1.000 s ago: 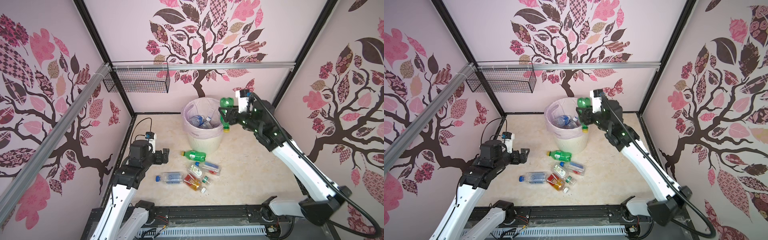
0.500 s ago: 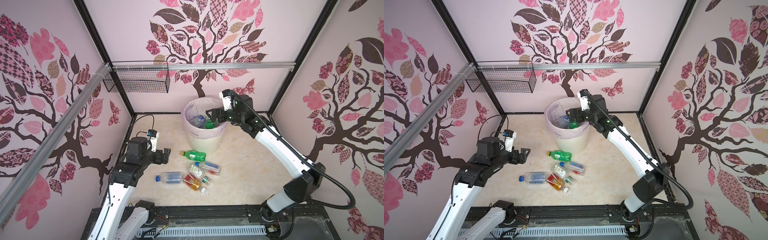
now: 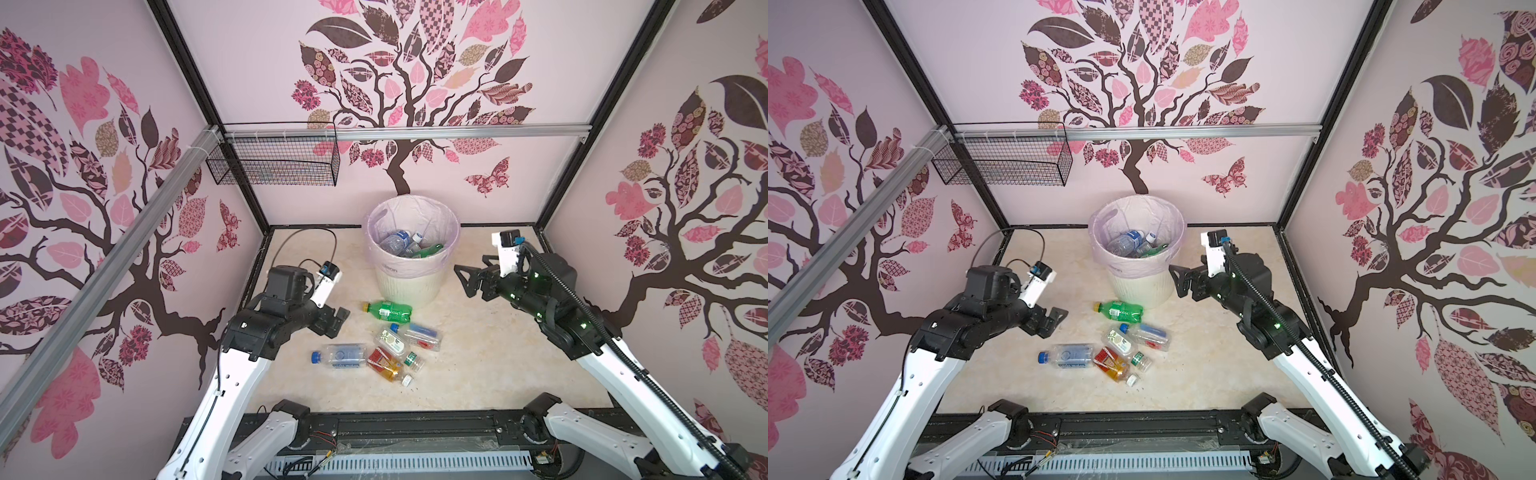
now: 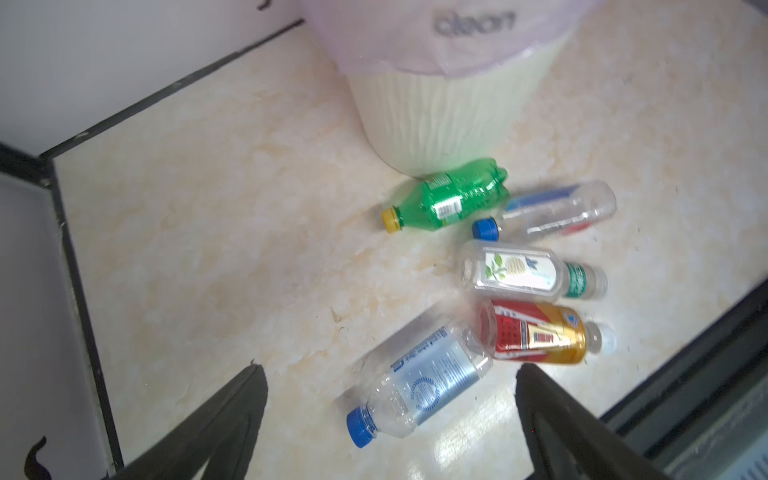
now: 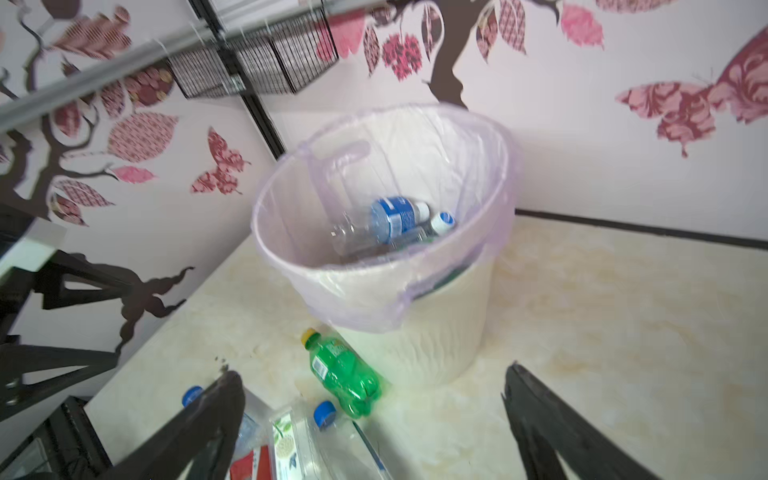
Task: Throw the plastic bottles in the bin
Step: 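Lower the left gripper onto the clear blue-capped water bottle while the right gripper draws back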
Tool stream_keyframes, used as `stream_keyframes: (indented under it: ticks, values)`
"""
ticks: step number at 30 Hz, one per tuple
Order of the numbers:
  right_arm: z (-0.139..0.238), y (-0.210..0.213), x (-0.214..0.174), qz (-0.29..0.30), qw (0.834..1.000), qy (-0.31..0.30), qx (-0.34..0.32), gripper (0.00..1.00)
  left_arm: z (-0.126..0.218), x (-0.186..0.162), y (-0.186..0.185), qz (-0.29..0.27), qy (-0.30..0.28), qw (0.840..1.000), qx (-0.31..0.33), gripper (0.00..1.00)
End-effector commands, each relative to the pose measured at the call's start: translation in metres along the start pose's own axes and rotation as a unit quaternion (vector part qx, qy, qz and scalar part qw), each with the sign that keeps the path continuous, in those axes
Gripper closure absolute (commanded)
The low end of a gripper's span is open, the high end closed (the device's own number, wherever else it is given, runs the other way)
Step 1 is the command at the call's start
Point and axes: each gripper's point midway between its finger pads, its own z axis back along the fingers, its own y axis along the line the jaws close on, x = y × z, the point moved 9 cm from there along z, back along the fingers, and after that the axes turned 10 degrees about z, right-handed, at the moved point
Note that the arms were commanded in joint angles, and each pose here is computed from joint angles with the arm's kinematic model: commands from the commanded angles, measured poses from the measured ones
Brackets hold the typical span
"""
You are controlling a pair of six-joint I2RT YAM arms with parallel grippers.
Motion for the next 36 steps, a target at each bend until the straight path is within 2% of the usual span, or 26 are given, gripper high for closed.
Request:
stream_keyframes:
  ticks: [1, 5, 9, 12, 15, 18, 23, 36]
  values:
    - [0.0, -0.009, -0.021, -0.012, 0.999, 0.03, -0.041, 0.0, -0.009, -0.022, -0.016, -0.117, 0.105, 0.987, -0.036, 0.03]
    - [0.004, -0.012, -0.023, 0.006, 0.998, 0.03, -0.064, 0.0, -0.033, -0.036, -0.021, -0.148, 0.142, 0.977, -0.055, 0.03]
    - [0.004, -0.018, -0.023, 0.015, 0.994, 0.035, -0.099, 0.0, -0.054, -0.052, -0.028, -0.173, 0.157, 0.969, -0.087, 0.03]
    - [0.004, -0.023, -0.027, 0.022, 0.991, 0.045, -0.123, 0.0, -0.072, -0.067, -0.027, -0.186, 0.177, 0.962, -0.088, 0.03]
    - [0.004, -0.023, -0.032, 0.019, 0.991, 0.048, -0.127, 0.0, -0.086, -0.081, -0.03, -0.223, 0.197, 0.952, -0.075, 0.04]
    - [0.004, -0.026, -0.04, 0.001, 0.989, 0.055, -0.139, 0.0, -0.099, -0.087, -0.031, -0.233, 0.196, 0.95, -0.071, 0.05]
    - [-0.001, -0.025, -0.057, -0.022, 0.989, 0.075, -0.129, 0.0, -0.116, -0.094, -0.033, -0.259, 0.187, 0.946, -0.059, 0.05]
    - [0.004, -0.024, -0.065, -0.028, 0.989, 0.073, -0.122, 0.0, -0.167, -0.095, -0.034, -0.284, 0.255, 0.923, -0.046, 0.12]
